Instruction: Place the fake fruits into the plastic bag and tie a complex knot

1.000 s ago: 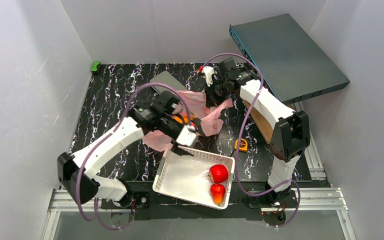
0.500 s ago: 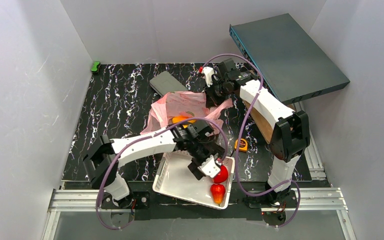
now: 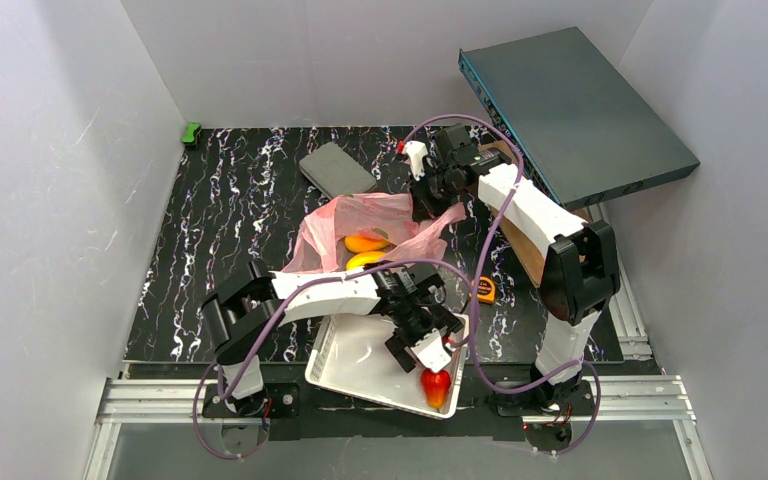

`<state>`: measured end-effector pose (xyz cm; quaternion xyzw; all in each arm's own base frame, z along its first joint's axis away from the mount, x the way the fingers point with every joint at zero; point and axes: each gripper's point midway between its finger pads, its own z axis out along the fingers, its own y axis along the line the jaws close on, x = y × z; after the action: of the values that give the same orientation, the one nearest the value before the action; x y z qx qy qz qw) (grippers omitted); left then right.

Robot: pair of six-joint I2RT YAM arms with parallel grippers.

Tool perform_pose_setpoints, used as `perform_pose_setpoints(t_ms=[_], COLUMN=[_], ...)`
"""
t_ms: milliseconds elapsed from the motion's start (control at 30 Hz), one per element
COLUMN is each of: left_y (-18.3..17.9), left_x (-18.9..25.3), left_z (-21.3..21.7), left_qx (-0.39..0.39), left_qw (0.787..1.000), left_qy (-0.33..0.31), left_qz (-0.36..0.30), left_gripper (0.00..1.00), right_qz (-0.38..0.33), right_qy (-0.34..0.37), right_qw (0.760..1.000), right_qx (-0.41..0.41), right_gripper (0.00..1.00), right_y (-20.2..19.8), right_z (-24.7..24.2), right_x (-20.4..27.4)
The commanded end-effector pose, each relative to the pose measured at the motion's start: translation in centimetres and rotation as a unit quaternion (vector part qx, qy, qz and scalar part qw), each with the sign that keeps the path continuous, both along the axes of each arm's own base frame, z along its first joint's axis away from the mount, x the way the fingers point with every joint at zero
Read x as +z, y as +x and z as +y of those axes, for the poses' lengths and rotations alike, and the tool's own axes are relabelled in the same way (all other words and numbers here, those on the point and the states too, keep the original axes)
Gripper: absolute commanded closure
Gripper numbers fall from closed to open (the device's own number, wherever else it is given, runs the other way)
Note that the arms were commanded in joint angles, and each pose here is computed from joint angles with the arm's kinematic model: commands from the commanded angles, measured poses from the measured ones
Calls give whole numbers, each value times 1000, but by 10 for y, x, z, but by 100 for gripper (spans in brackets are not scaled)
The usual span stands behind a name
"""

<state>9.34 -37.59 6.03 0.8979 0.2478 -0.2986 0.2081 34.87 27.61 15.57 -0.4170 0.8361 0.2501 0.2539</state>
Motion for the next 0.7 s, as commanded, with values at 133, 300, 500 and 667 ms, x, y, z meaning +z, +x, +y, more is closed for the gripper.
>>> perform_pose_setpoints(t_ms=[133, 300, 500, 667], left_y=[-2, 0, -9, 23], left_x=[-14, 43, 114, 185], left_z=[19, 26, 47, 65], left_qx=[13, 67, 84, 172], left_qw=[1000, 997, 992, 972], left_qy=[27, -19, -80, -128], left_qz=[-3, 41, 51, 92], left_gripper=[37, 55, 59, 59], right_qz=[-39, -40, -32, -31], right_qy=[13, 15, 18, 25], right_qw=[999, 999, 999, 999], right_qx=[11, 12, 18, 19], right_gripper=[99, 99, 99, 99], right_y=[-1, -2, -5, -7], right_z=[1, 1, 3, 4], right_x=[21, 23, 21, 25])
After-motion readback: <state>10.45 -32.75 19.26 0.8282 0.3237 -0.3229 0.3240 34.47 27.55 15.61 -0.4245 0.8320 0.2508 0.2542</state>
